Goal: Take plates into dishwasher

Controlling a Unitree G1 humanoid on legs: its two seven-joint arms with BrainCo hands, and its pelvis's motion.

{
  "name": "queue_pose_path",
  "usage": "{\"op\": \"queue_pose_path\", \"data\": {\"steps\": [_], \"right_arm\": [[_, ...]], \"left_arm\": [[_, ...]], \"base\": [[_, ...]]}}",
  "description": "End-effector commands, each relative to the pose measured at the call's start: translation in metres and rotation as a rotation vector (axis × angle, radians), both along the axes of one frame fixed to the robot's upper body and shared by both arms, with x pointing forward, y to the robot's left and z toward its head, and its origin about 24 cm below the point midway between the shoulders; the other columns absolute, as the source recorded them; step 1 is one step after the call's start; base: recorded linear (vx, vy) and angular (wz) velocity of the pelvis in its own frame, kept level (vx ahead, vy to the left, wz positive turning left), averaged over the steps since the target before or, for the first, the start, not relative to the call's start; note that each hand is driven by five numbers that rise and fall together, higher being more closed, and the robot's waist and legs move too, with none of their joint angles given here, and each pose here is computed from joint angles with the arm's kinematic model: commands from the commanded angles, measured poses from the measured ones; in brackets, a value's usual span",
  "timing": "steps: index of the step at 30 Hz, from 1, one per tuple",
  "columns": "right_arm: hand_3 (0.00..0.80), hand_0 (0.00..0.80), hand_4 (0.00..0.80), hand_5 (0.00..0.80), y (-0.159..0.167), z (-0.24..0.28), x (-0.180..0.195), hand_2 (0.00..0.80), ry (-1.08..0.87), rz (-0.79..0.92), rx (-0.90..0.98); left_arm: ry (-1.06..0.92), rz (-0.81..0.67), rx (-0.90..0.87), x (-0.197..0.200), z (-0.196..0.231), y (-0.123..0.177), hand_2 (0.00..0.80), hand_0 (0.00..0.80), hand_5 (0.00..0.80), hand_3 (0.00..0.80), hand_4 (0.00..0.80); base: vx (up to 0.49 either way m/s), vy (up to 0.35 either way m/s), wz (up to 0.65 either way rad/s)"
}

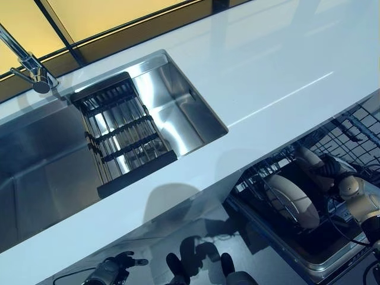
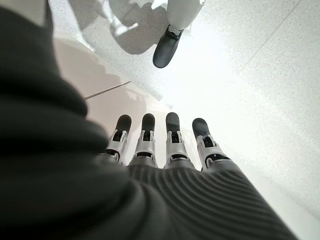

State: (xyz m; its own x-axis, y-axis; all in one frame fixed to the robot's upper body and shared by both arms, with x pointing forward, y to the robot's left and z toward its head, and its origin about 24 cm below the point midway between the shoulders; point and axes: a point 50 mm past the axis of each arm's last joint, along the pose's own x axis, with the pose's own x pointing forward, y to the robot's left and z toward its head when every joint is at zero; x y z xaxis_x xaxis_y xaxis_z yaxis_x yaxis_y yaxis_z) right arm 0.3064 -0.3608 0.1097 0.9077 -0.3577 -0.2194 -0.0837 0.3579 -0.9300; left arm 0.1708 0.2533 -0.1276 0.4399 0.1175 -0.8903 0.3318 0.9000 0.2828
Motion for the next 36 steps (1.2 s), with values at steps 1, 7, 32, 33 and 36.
{"op": "queue_pose_path", "data": {"steps": [1, 7, 32, 33, 36], "right_arm": [[0.800, 0.800, 0.800, 0.800, -0.002, -0.042, -0.014, 0.800, 0.144, -0.055, 0.039], [0.000, 0.000, 0.000, 0.000, -0.007, -0.042, -0.018, 0.000, 0.147, -0.100, 0.038], [0.000, 0.000, 0.000, 0.000, -0.046, 0.021, -0.053, 0.000, 0.070, -0.196, -0.078], [0.000, 0.000, 0.000, 0.000, -0.049, 0.026, -0.055, 0.000, 0.062, -0.204, -0.085], [0.000, 0.000, 0.000, 0.000, -0.057, 0.039, -0.063, 0.000, 0.045, -0.218, -0.098]], "left_arm": [[-0.005, 0.016, -0.003, 0.010, 0.004, 0.002, 0.000, 0.000, 0.000, 0.000, 0.000], [-0.004, 0.024, 0.004, 0.010, 0.004, 0.004, 0.000, 0.000, 0.000, 0.000, 0.000], [0.056, 0.106, 0.061, -0.019, -0.002, 0.025, 0.000, 0.000, 0.000, 0.000, 0.000], [0.060, 0.109, 0.063, -0.022, -0.003, 0.026, 0.000, 0.000, 0.000, 0.000, 0.000], [0.078, 0.120, 0.066, -0.028, -0.005, 0.028, 0.000, 0.000, 0.000, 0.000, 0.000]], "base": [[0.000, 0.000, 0.00], [0.000, 0.000, 0.00], [0.023, 0.014, -0.01], [0.049, 0.028, -0.10], [0.063, 0.031, -0.03]]}}
